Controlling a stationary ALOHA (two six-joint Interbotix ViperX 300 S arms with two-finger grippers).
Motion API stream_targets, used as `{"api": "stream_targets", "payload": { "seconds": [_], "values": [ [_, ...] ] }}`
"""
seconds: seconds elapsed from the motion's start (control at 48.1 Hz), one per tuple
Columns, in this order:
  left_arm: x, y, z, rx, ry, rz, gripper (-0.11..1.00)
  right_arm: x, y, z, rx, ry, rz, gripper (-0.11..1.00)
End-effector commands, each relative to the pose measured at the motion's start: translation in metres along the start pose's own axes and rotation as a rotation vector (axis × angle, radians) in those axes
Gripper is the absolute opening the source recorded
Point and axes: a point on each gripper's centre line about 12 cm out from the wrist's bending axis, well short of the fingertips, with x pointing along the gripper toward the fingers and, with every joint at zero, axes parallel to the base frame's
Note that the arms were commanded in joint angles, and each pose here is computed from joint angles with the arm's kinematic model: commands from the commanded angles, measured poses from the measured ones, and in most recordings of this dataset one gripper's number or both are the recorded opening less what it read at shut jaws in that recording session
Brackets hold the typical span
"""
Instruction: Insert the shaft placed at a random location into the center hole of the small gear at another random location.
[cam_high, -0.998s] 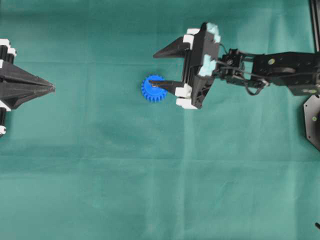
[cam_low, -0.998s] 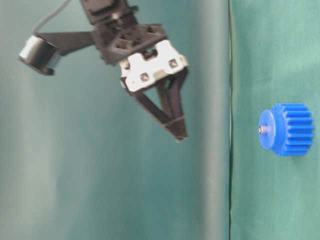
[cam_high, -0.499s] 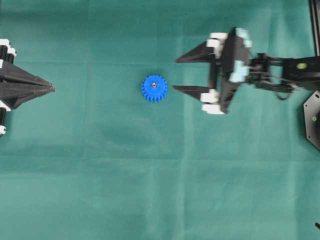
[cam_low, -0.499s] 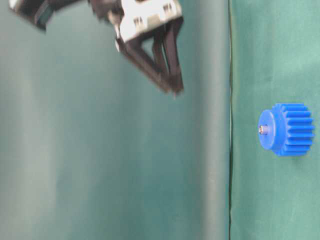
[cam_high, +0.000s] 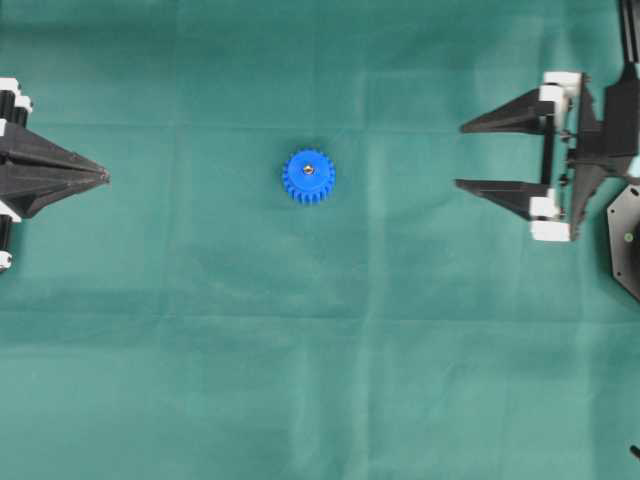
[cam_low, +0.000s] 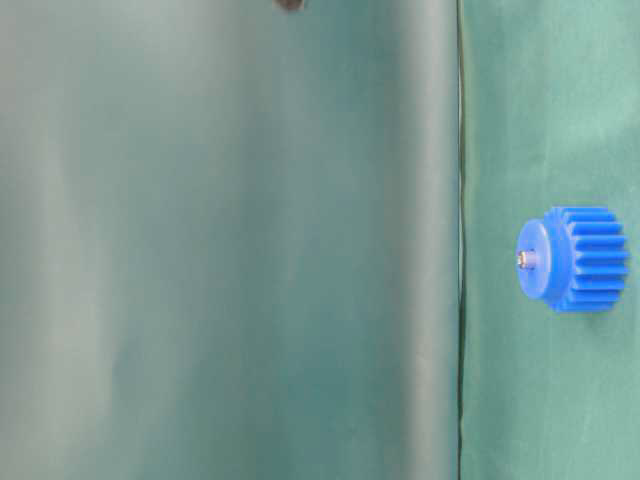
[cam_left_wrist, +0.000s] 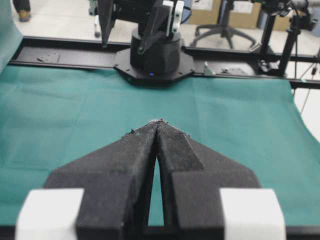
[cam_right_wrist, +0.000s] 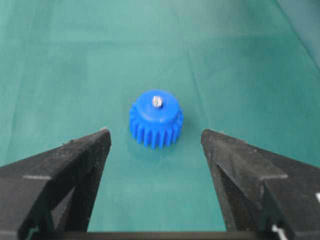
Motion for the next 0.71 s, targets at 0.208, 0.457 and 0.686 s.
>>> {"api": "stream_targets", "payload": {
  "seconds": [0.208,0.457,0.686],
  "values": [
    [0.0012,-0.0001,0.003,-0.003,-0.005,0.0,-0.01,-0.0159,-0.0029,-0.0057,0.007,-0.022,-0.006,0.77],
    [0.0009,-0.0002,0.0033,-0.002,-0.006,0.0,-0.01,-0.015,-0.0033,-0.0067,0.007,-0.016,-0.008,0.77],
    [0.001,-0.0001,0.0023,-0.002,-0.003,0.0,-0.01,-0.015,-0.0033,-0.0067,0.007,-0.016,-0.008,0.77]
  ]
}}
